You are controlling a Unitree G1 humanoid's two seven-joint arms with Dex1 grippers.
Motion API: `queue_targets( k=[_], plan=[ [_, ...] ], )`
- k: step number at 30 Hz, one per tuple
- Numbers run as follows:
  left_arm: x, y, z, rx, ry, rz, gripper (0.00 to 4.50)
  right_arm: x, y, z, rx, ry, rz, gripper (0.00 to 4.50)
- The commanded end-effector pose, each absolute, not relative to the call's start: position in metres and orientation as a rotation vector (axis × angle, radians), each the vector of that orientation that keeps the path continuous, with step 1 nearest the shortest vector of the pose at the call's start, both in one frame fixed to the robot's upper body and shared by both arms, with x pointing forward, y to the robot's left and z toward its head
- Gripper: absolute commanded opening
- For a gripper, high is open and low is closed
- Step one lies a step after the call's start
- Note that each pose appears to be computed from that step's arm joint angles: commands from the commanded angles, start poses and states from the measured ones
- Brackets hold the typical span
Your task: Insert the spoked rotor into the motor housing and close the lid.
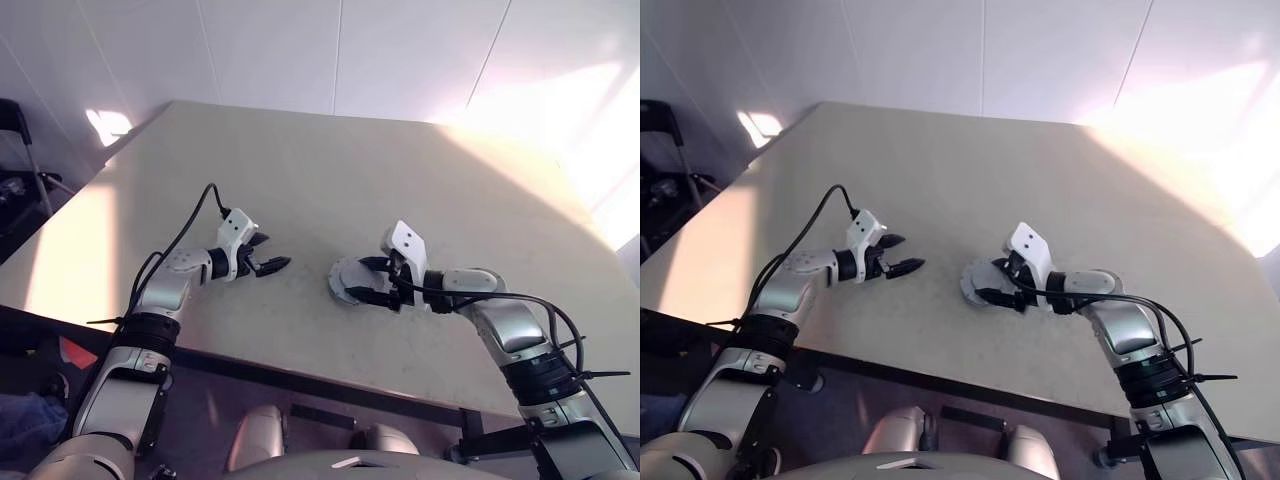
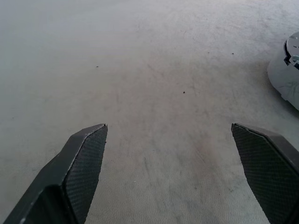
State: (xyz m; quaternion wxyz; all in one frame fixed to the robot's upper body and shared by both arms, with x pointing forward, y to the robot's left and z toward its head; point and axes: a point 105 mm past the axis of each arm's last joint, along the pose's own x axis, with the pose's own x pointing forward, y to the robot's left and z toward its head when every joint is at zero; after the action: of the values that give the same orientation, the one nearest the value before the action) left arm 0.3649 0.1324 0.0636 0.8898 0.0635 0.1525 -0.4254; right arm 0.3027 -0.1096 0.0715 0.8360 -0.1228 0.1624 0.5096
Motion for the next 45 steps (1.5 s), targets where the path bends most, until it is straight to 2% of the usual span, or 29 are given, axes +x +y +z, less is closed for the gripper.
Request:
queue_targets(
  k=[1,19,27,34,45],
  plan=[
    [0.369,0.131,0.079,0.156,0.259,-0.884,4.50,0.311,-0.111,0.077,-0.255,0.327,1.046,3.10],
    [0.368,0.132,0.077,0.158,0.265,-0.884,4.50,0.315,-0.111,0.071,-0.241,0.349,1.017,3.10],
    [0.368,0.133,0.076,0.160,0.268,-0.885,4.50,0.310,-0.104,0.093,-0.180,0.263,1.073,3.10],
    [0.368,0.132,0.076,0.161,0.269,-0.887,4.50,0.311,-0.104,0.094,-0.187,0.259,1.065,3.10],
    [0.368,0.131,0.077,0.164,0.269,-0.890,4.50,0.310,-0.111,0.070,-0.235,0.331,1.039,3.10]
  ],
)
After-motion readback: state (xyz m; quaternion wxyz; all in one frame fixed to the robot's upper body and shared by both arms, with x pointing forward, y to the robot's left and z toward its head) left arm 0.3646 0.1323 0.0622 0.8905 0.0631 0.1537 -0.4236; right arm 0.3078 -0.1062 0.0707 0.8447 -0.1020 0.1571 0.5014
